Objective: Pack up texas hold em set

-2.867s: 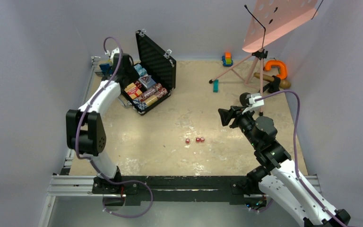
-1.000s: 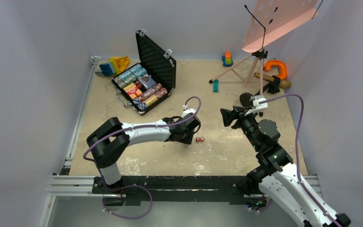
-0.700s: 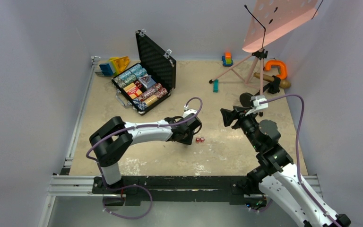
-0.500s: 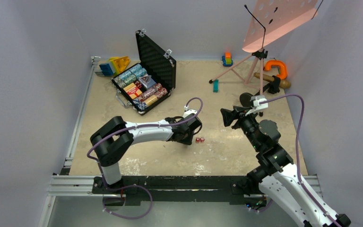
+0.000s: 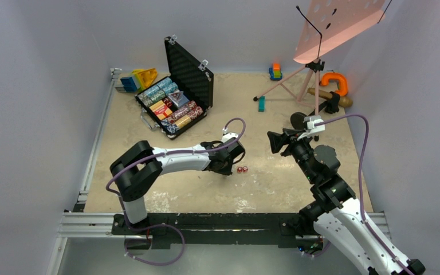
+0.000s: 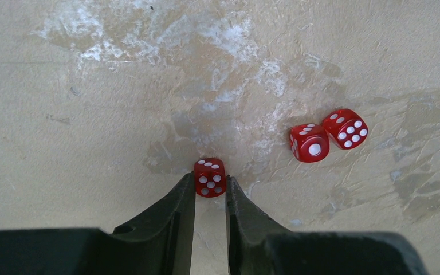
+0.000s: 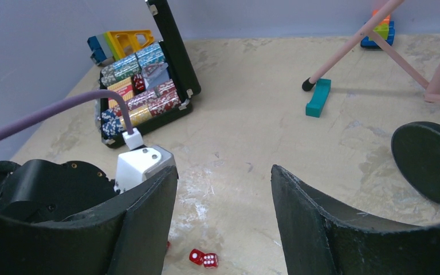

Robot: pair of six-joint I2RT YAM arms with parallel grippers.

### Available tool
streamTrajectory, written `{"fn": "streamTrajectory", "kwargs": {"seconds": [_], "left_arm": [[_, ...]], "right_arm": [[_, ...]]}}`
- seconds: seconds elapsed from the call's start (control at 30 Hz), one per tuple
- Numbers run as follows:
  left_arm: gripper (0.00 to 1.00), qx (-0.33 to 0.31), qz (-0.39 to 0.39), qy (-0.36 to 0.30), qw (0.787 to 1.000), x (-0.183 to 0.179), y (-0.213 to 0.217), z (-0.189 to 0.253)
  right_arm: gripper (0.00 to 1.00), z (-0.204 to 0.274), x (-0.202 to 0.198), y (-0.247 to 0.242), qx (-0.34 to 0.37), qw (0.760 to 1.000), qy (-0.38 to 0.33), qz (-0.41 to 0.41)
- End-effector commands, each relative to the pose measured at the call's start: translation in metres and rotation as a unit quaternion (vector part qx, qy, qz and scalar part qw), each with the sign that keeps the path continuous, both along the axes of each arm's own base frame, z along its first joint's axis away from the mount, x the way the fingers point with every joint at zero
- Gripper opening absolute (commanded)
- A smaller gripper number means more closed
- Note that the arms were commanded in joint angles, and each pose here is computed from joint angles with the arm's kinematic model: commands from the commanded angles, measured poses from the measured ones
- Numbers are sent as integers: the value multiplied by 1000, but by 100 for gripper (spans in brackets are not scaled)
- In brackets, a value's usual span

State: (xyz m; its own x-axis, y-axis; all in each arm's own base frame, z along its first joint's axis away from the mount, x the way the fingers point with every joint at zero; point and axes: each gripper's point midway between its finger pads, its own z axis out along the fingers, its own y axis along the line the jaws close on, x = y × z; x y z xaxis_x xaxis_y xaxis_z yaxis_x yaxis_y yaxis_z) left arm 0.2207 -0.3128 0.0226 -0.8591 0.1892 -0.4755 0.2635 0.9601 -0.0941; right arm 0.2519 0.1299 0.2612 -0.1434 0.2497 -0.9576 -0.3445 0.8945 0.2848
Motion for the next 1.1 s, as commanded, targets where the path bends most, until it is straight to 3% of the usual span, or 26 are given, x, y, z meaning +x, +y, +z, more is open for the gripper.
{"fn": "streamTrajectory", "kwargs": {"seconds": [0.0,0.13,0.57,0.8,1.07], "left_arm": [[0,-27,44,-36,998,18,10,37],[0,-50,94,-44,993,40,40,58],[0,-126,263,-91,952,197,164,115],[0,-126,328,-100,931,268,210,115],[0,-109,377,-86,916,298,240,88]], "right_arm": [[65,8,1,-4,11,1000,-14,-12],[65,8,1,-4,10,1000,-14,-12],[65,10,0,-7,11,1000,-18,-16],[65,10,0,-7,10,1000,-17,-16],[65,9,1,-6,9,1000,-15,-17]]}}
